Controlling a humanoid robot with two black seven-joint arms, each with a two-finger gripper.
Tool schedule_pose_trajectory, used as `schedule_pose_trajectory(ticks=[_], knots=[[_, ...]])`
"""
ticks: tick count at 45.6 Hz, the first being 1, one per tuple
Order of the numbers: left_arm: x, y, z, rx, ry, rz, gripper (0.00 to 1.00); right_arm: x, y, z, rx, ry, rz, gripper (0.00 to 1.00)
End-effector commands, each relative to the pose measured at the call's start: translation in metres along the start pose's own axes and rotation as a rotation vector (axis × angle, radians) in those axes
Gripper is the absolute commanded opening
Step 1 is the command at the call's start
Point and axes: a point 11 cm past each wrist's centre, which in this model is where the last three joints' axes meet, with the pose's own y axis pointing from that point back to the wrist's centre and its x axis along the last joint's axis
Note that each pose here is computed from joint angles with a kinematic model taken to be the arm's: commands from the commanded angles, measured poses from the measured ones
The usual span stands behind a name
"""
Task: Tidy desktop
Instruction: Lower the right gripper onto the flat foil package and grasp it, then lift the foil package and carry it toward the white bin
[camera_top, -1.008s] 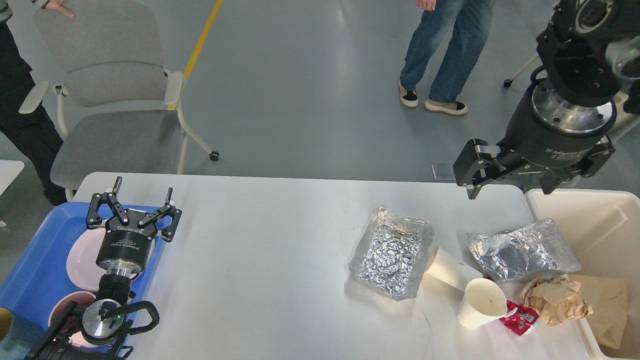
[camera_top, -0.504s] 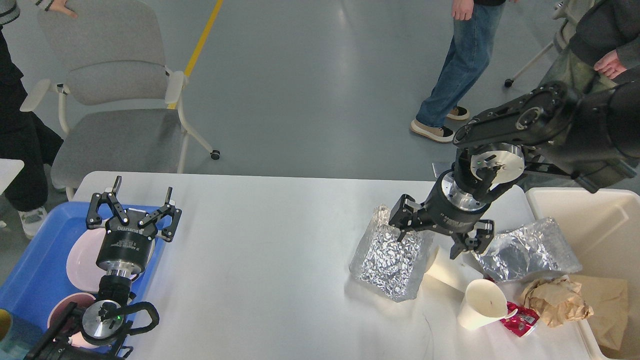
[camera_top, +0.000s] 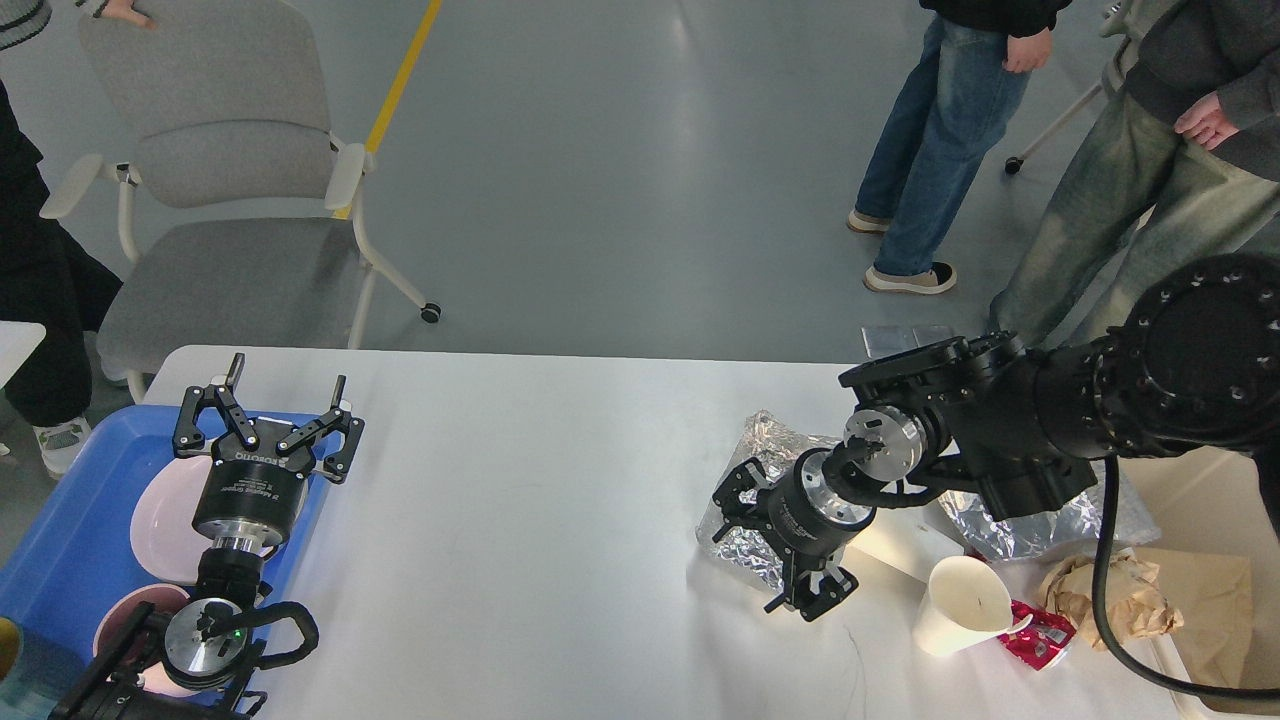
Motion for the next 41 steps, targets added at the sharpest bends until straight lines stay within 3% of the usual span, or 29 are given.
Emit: schedule_pose_trajectory(ticks=[1,18,31,38,41], knots=[[0.0,0.0,0.0,-0.001,0.0,-0.001,0.96,-0.019,-0.022,-0.003,0.045,-0.2,-0.03,0.85],[0.0,0.0,0.0,0.0,-0.001,0.001,0.96,0.007,-0.042,-0.014,0.109,-0.322,0.087,0.83],[0.0,0.0,0.0,0.0,0.001,-0.001,0.96,0.016,-0.069,0.021,0.039,-0.34,0.103,0.79],[0.0,0.0,0.0,0.0,-0.001,0.001,0.96,0.022,-0.069,0.021,0.048,-0.34,0.117,0.67],[0.0,0.0,0.0,0.0,0.001,-0.001,0.96,0.022,-0.069,0.021,0.046,-0.325,0.123,0.52]])
